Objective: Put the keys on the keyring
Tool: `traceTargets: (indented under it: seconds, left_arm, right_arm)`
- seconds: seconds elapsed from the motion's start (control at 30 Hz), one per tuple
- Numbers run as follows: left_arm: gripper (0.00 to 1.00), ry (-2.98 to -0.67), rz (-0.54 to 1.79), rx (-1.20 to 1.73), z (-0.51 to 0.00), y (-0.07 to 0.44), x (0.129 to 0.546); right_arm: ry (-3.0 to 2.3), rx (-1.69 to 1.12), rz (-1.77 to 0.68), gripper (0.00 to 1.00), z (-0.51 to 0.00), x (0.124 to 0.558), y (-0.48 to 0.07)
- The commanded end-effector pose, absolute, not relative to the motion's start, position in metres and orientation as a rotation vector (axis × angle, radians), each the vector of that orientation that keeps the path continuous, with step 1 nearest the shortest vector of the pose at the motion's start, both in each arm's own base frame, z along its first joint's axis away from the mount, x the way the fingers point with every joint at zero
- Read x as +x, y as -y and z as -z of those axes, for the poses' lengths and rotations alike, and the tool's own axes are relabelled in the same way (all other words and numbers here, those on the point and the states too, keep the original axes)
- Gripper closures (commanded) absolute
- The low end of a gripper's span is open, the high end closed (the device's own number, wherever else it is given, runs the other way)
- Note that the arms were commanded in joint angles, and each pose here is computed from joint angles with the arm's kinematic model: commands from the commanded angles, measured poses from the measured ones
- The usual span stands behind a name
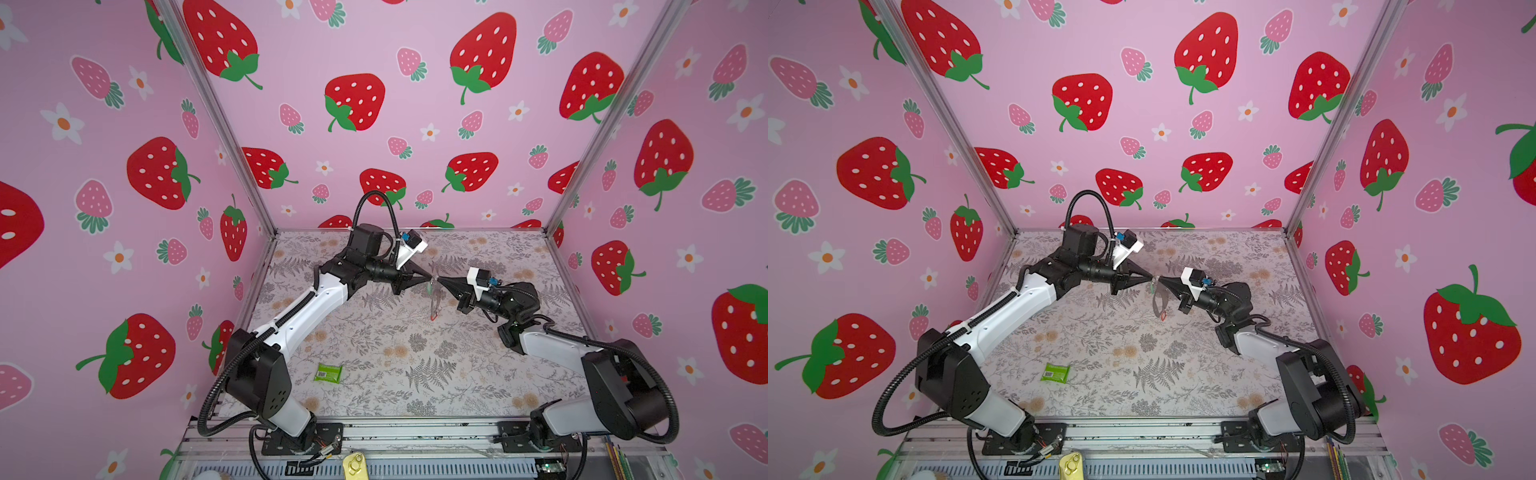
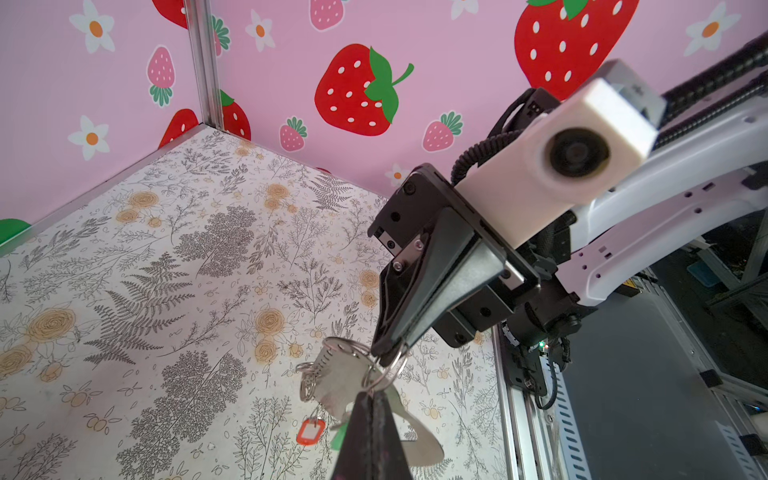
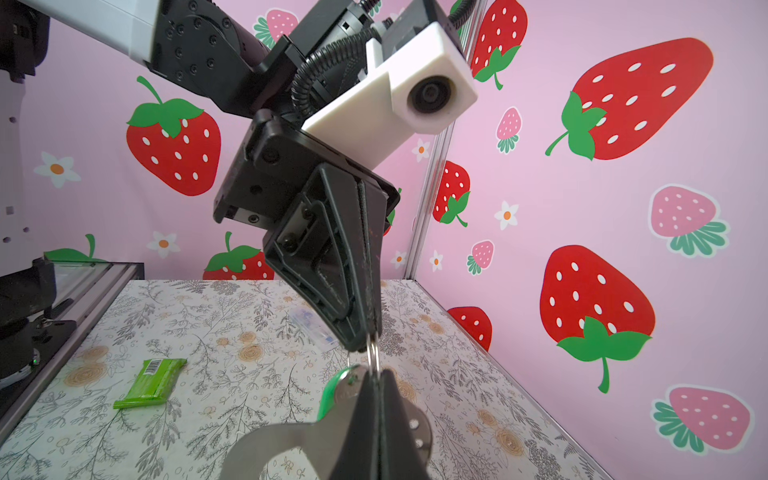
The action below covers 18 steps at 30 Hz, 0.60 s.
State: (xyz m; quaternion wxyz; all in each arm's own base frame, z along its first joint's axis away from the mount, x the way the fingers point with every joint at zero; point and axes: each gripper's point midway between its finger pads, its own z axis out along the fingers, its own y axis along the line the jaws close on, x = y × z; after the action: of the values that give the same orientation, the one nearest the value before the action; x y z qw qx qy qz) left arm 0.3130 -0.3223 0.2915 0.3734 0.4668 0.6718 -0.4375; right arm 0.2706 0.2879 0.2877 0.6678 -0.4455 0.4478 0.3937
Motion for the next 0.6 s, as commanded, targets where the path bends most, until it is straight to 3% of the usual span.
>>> traceTargets:
  seconds: [0.0, 0.57]
  left_arm:
    - [1.00, -1.708, 1.144, 1.236, -0.296, 0.329, 0.306]
    - [1.00, -1.699, 1.212, 1.217, -0.298, 0.341, 0.310]
  right_arm:
    - [-0.909, -0.984, -0.848, 1.00, -0.311, 0.261, -0.283]
    - [-0.850, -0.809, -0.914, 1.00, -0.324, 0.261, -0.270]
